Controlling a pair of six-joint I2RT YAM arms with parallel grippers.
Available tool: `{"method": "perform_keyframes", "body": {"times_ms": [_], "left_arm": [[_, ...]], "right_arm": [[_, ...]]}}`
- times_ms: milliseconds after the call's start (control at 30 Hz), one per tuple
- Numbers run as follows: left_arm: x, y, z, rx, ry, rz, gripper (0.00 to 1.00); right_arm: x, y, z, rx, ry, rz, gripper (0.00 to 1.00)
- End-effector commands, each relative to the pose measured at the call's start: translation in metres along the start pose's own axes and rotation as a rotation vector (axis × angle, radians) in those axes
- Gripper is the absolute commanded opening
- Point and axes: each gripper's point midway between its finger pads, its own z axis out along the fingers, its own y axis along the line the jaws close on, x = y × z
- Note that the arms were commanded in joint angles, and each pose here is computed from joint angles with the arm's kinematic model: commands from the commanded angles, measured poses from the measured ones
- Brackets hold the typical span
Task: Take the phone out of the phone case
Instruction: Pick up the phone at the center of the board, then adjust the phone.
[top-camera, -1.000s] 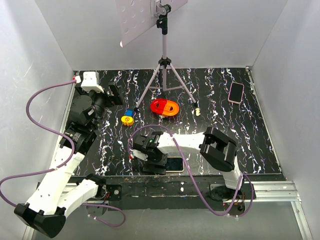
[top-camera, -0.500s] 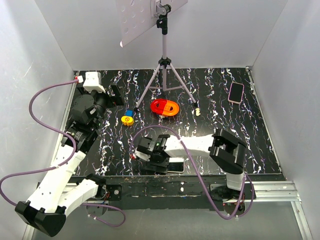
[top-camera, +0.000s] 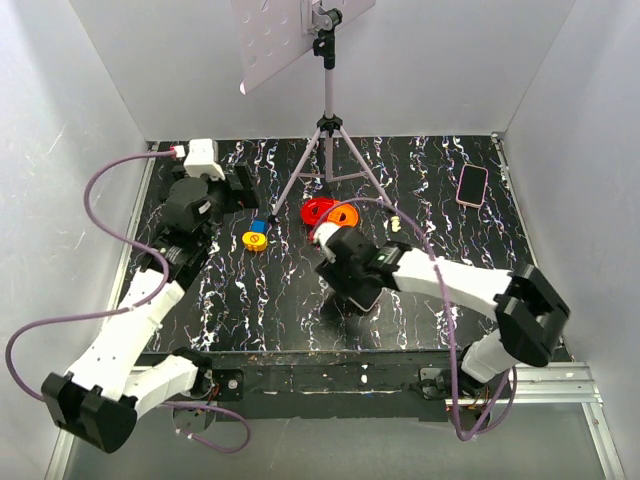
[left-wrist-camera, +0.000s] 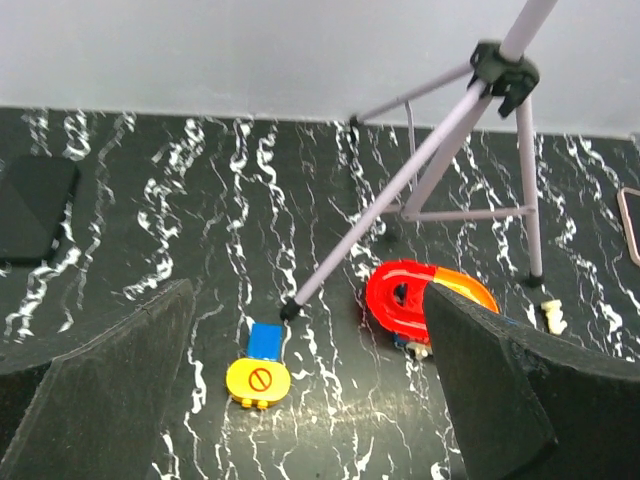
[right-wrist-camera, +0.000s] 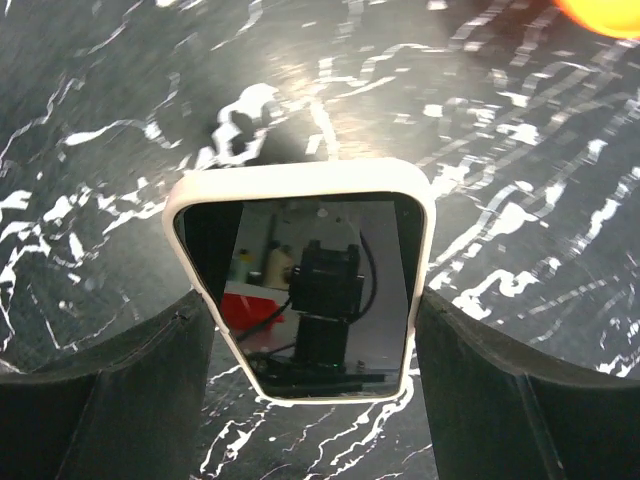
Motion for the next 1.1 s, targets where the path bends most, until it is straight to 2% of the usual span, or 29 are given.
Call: {"method": "perform_keyframes", "body": {"times_ms": [0,233,300,400,500,633,867,1067], "left_arm": [[0.028,-0.028,0.019,0.107,0.106,-0.05,0.99],[0.088,-0.122,0.036,0.525,0.419,-0.285,1.0],[0.097,-0.15,0.029,0.686,0.501,-0.346,0.93],[0.102,-0.18,0.017,0.867,0.525,-0.436,0.94],[0.109,-0.204,0.002,0.977,0.559,-0.512,0.95],[0.133,-0.23,-0.015,1.026,0.661,-0.544,0.91],[0.179,-0.238,-0.011,0.939,0.821,-0.518,0.7],[0.186,-0.245,-0.014,0.953,0.838,-0.499,0.67]], "right_arm": [[-0.034,-0.026,-0.027,-0.008,-0.204,0.256,0.01],[-0.044,-0.066,-0.077,-0.066,-0.388,0.566,0.01],[-0.048,-0.069,-0.088,-0.084,-0.423,0.599,0.01],[-0.053,-0.07,-0.097,-0.102,-0.441,0.629,0.01],[-0.056,-0.073,-0.098,-0.092,-0.435,0.656,0.01],[-0.058,-0.078,-0.096,-0.067,-0.427,0.684,0.01],[-0.065,-0.076,-0.103,-0.097,-0.489,0.713,0.01],[-0.071,-0.078,-0.108,-0.096,-0.518,0.733,0.01]]}}
